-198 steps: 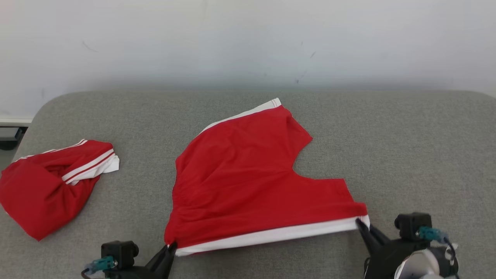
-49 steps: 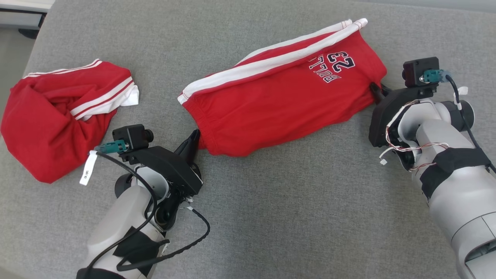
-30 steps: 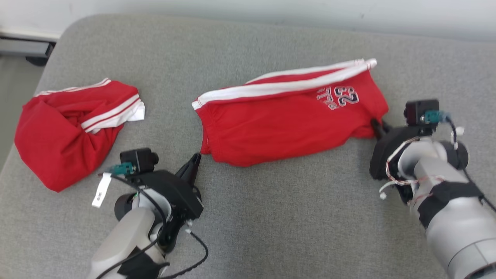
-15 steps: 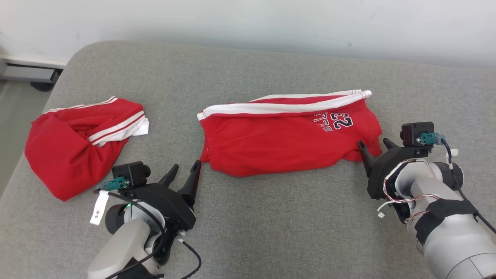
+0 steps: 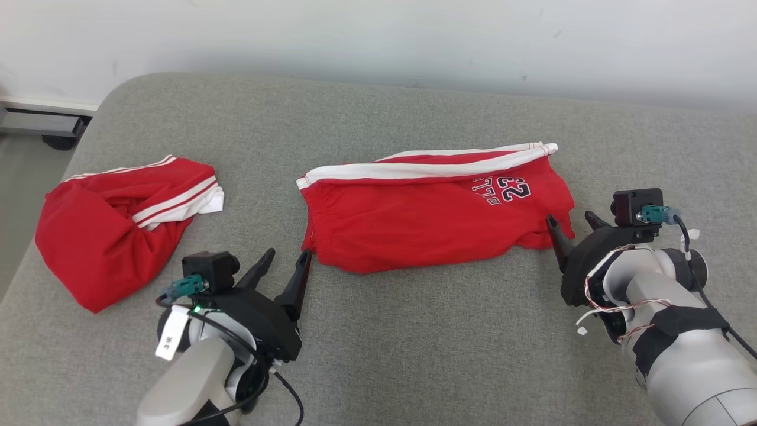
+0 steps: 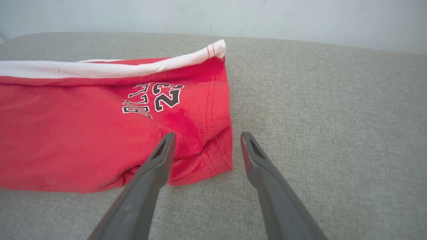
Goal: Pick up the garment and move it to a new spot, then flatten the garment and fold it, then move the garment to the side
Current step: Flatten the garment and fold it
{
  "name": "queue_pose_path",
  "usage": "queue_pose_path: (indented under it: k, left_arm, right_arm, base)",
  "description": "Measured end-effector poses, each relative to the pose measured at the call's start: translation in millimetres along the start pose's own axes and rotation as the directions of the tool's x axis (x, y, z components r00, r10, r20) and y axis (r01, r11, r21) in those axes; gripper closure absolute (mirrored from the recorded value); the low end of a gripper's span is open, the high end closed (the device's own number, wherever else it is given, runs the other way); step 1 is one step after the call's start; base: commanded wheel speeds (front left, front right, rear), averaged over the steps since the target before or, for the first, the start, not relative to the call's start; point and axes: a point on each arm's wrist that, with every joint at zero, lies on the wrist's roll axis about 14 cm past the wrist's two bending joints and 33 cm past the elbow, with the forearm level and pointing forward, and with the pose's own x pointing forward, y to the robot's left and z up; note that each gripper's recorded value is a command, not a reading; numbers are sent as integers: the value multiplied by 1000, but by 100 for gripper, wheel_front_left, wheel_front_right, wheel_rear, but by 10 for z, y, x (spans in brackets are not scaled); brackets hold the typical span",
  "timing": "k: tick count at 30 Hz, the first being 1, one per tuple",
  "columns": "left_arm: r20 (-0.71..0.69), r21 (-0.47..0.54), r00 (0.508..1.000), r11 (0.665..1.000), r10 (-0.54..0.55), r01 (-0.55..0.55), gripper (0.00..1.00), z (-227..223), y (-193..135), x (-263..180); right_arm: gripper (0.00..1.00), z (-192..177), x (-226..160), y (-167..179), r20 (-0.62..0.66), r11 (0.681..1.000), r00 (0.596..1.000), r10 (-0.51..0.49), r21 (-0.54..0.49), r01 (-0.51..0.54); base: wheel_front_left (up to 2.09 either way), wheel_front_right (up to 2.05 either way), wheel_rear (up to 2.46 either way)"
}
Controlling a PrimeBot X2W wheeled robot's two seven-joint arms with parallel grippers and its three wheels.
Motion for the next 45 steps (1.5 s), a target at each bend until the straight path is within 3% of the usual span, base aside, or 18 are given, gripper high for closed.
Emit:
queue_pose_path:
  k: [3,17,30,31,32,33,34,35,45]
  left_arm:
    - [1,66,1000,998,-8,7,0,41,8,30]
    - [15,94,999,995,-47,45,0,138,-110,287]
    - [-155,98,988,995,-16,32,0,-336,6,420]
    - [-164,80,986,996,-11,24,4,-365,14,432]
    - [-174,68,985,997,-7,19,50,-393,21,442]
    - [-183,67,983,997,-9,22,63,-417,21,451]
    - [-190,67,982,997,-12,25,100,-430,22,459]
    - [-191,66,982,998,-10,23,100,-434,28,466]
    - [-194,55,981,998,-14,26,100,-407,-13,461]
  right_arm:
    - [0,-12,17,12,-3,1000,1000,6,-5,-6]
    - [0,-72,173,3,-49,998,999,13,-53,-15]
    - [0,-252,323,-74,-125,998,992,-14,-64,6]
    - [0,-259,339,-84,-134,998,991,-18,-64,9]
    - [0,-277,350,-93,-146,998,989,-19,-63,10]
    - [9,-312,354,-105,-159,998,987,-21,-61,12]
    - [96,-334,358,-110,-166,998,986,-21,-59,12]
    - [100,-345,361,-115,-169,998,985,-22,-58,12]
    - [100,-307,337,-63,-167,1000,986,-10,-25,6]
  base:
    - [0,0,0]
    - [0,0,0]
    - [0,0,0]
    - [0,0,0]
    - [0,0,0]
    - [0,0,0]
    - [0,0,0]
    - [0,0,0]
    - [0,0,0]
